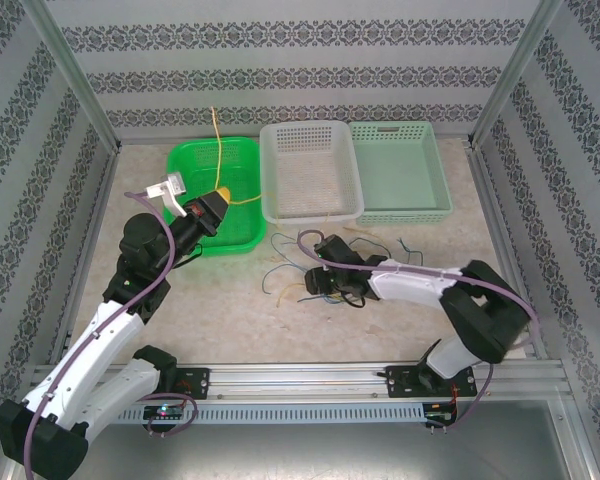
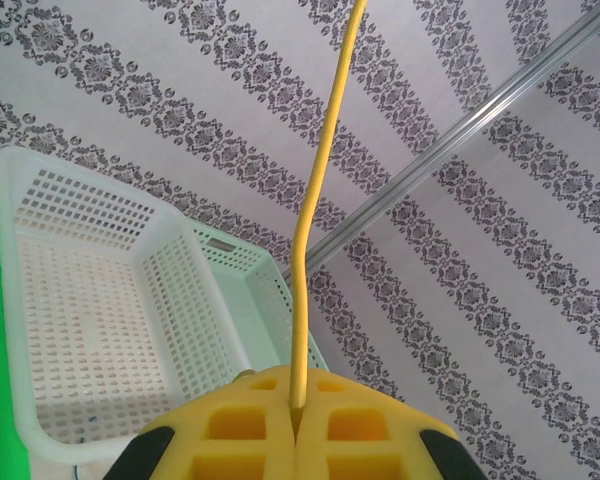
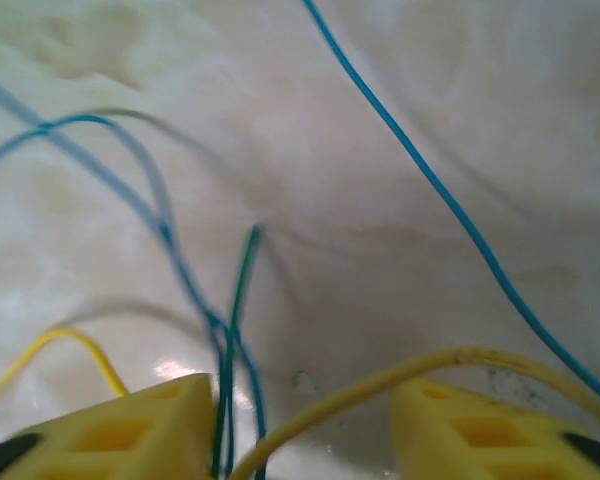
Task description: Untangle the cables
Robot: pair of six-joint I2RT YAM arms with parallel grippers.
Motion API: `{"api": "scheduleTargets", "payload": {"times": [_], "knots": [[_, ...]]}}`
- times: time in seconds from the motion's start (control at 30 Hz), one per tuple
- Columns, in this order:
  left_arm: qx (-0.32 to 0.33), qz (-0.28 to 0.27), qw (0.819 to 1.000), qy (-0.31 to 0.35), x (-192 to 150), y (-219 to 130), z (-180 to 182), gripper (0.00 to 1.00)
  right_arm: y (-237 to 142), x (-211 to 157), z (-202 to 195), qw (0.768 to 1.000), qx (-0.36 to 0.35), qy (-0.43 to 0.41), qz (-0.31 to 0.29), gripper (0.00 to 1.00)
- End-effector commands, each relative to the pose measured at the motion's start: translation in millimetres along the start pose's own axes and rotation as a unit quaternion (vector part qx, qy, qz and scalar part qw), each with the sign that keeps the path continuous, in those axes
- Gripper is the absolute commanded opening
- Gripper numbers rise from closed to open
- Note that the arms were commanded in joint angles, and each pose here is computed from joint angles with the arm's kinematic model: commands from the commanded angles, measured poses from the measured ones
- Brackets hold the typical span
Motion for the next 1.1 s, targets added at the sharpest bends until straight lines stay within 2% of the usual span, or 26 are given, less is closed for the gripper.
{"api": "scheduleTargets", "payload": {"times": [0.0,0.17,0.27,0.63,0.9,1.0,1.07], "knots": [[-0.036,-0.046,0.998,0.019,29.9,-10.0,-33.3,0.00,13.5,-3.9,-12.8,0.999,-0.032,0.041,0.017,0.39],[-0.017,-0.063,0.995,0.073,48.7,-23.4,-51.3,0.00,28.1,-25.1,-24.4,0.995,-0.047,0.071,0.048,0.21],[0.006,-0.077,0.990,0.115,64.5,-33.7,-62.0,0.00,32.9,-35.6,-29.8,0.993,-0.055,0.083,0.057,0.15],[0.060,-0.136,0.961,0.232,116.9,-71.5,-105.3,0.00,44.7,-46.4,-35.9,0.990,-0.060,0.100,0.076,0.07],[0.101,-0.184,0.927,0.310,157.8,-108.6,-144.3,0.00,51.0,-47.7,-39.2,0.989,-0.054,0.110,0.085,0.04],[0.095,-0.177,0.927,0.318,160.0,-104.0,-150.9,0.00,51.6,-45.0,-36.4,0.989,-0.049,0.110,0.084,0.04],[0.109,-0.164,0.927,0.319,158.0,-94.8,-142.4,0.00,50.9,-40.5,-33.4,0.990,-0.044,0.106,0.080,0.04]]}}
Point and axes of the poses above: each hand's point on the last joint's axis, 136 mm out from that joint toward the fingers, its own y axis out along the fingers, its own z axis along the line the jaws close on, x = y × z, the point moved 1 cm from there along -y, back along the fingers, and after that the axes turned 8 degrees about -y, right-handed, at the moved point
